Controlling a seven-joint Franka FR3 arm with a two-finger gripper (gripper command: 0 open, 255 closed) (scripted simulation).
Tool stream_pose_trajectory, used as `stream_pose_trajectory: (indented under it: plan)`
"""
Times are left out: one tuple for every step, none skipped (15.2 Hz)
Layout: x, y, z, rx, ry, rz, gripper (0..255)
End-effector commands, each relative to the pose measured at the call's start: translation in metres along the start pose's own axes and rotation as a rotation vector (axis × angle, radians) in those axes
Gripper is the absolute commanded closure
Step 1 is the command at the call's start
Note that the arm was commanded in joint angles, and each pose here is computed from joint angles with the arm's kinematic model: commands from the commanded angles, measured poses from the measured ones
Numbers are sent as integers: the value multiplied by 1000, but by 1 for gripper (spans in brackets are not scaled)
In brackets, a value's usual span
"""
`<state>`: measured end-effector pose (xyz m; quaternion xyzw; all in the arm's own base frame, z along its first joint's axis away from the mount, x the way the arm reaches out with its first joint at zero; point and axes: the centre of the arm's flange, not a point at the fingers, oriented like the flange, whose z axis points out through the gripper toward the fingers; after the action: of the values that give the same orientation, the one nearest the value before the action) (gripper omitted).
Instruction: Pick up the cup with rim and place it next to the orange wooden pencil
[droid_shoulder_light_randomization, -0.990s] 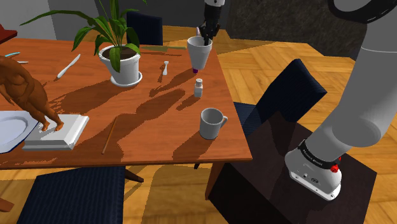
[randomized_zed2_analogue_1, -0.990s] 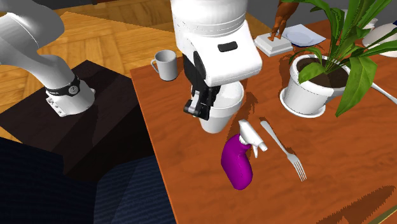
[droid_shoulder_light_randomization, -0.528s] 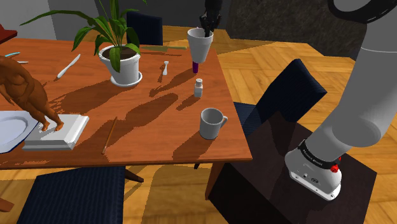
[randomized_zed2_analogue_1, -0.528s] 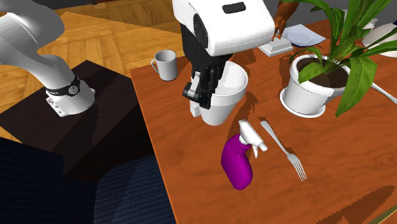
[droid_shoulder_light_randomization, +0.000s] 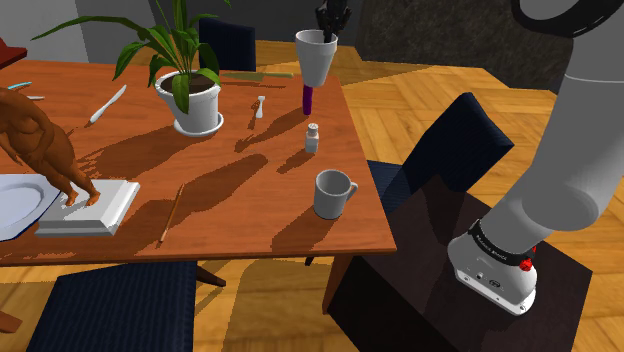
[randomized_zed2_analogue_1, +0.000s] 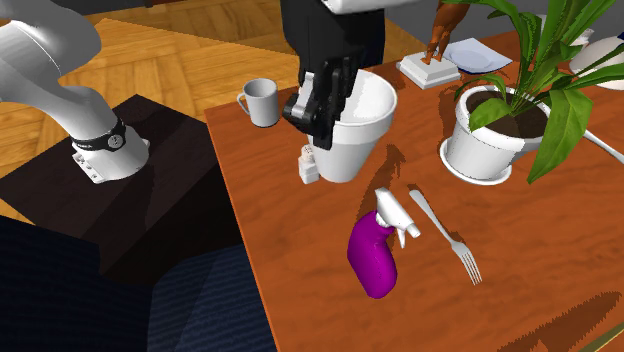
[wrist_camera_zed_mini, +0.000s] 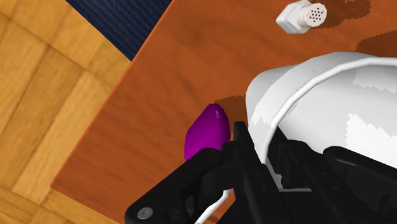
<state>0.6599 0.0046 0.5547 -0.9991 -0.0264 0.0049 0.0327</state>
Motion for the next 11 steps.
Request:
stream_pose_trajectory:
  plan:
    - [0, -1, -12, 0, 0, 0, 255]
    - [0, -1, -17, 0, 0, 0, 255]
    - [0, -2, -22, 0, 0, 0, 255]
    - [0, -2, -27, 0, 0, 0, 255]
    - [0, -2, -28, 0, 0, 0, 255]
    - [0, -14, -23, 0, 0, 0, 255]
    - [1, -27, -19, 0, 0, 0, 255]
    - [1, -39, -14, 0, 0, 0, 255]
    - [2, -51, -9, 0, 0, 0, 255]
    - [3, -63, -4, 0, 0, 0, 255]
    - [3, -76, 1, 0, 0, 0, 255]
